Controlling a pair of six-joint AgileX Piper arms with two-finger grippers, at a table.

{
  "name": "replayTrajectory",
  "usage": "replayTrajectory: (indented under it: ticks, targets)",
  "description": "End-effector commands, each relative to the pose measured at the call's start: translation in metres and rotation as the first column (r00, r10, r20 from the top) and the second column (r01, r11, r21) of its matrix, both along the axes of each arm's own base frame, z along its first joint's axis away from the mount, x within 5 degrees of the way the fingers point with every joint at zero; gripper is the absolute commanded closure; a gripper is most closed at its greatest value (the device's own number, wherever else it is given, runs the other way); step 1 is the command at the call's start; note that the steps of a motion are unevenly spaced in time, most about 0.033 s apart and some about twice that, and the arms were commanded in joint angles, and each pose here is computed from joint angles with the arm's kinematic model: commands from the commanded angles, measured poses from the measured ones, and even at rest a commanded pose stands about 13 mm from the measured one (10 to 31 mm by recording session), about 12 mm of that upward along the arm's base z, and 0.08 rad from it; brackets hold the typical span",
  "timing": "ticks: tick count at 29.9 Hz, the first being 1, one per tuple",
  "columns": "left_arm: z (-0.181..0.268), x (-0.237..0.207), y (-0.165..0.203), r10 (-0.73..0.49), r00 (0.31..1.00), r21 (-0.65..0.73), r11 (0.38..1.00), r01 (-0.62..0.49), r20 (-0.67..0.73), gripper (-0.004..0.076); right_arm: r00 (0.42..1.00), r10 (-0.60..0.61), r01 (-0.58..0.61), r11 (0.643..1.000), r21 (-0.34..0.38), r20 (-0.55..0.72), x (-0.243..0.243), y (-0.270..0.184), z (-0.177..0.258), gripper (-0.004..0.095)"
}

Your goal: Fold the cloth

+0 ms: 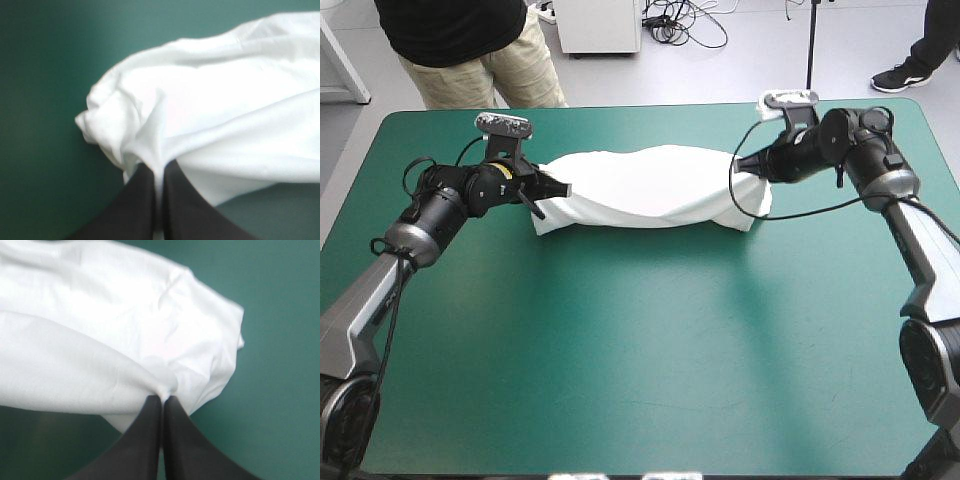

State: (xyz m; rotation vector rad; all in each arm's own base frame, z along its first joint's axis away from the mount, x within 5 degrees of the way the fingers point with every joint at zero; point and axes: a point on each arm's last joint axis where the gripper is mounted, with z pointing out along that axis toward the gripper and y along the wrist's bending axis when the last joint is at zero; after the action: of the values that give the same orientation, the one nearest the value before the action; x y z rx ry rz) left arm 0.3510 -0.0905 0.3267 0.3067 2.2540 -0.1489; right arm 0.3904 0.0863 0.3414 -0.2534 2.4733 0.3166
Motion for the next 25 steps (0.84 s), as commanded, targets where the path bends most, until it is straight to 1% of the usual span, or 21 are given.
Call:
replayTrajectory:
  ticks: [1, 5, 6, 9, 12, 18, 22, 25]
  targets:
    - [0.023, -0.031, 0.006, 0.014, 0.998, -0.053, 0.999, -0.011, 0.062, 0.0733, 1.0, 0.007, -0.007, 1.0, -0.001, -0.006, -0.032, -0.007, 0.004, 0.0925]
    - [0.002, -0.058, 0.01, 0.024, 0.998, -0.087, 0.996, -0.029, -0.056, 0.0733, 0.993, 0.008, -0.01, 1.0, -0.015, -0.119, -0.063, -0.012, -0.024, 0.0925]
    - [-0.008, -0.066, 0.01, 0.02, 0.992, -0.095, 0.995, -0.032, -0.123, 0.0733, 0.989, 0.008, -0.011, 1.0, -0.014, -0.147, -0.07, -0.013, -0.031, 0.0925]
    - [-0.031, -0.089, 0.013, 0.0, 0.953, -0.063, 0.998, -0.02, -0.303, 0.0733, 0.977, 0.024, -0.029, 0.999, -0.022, -0.211, -0.093, -0.012, -0.043, 0.0925]
    - [-0.042, -0.107, 0.016, -0.006, 0.916, -0.044, 0.999, -0.012, -0.4, 0.0733, 0.965, 0.047, -0.057, 0.998, -0.032, -0.259, -0.112, -0.01, -0.052, 0.0925]
    - [-0.055, -0.14, 0.023, -0.002, 0.879, -0.039, 0.999, -0.019, -0.477, 0.0733, 0.918, 0.106, -0.138, 0.989, -0.057, -0.382, -0.149, -0.001, -0.073, 0.0925]
    - [-0.067, -0.159, 0.028, -0.002, 0.848, -0.024, 1.0, -0.013, -0.531, 0.0733, 0.893, 0.106, -0.147, 0.987, -0.062, -0.438, -0.163, -0.001, -0.085, 0.0925]
    - [-0.074, -0.166, 0.029, -0.009, 0.823, -0.01, 1.0, 0.004, -0.568, 0.0733, 0.888, 0.102, -0.145, 0.987, -0.063, -0.448, -0.165, -0.001, -0.086, 0.0925]
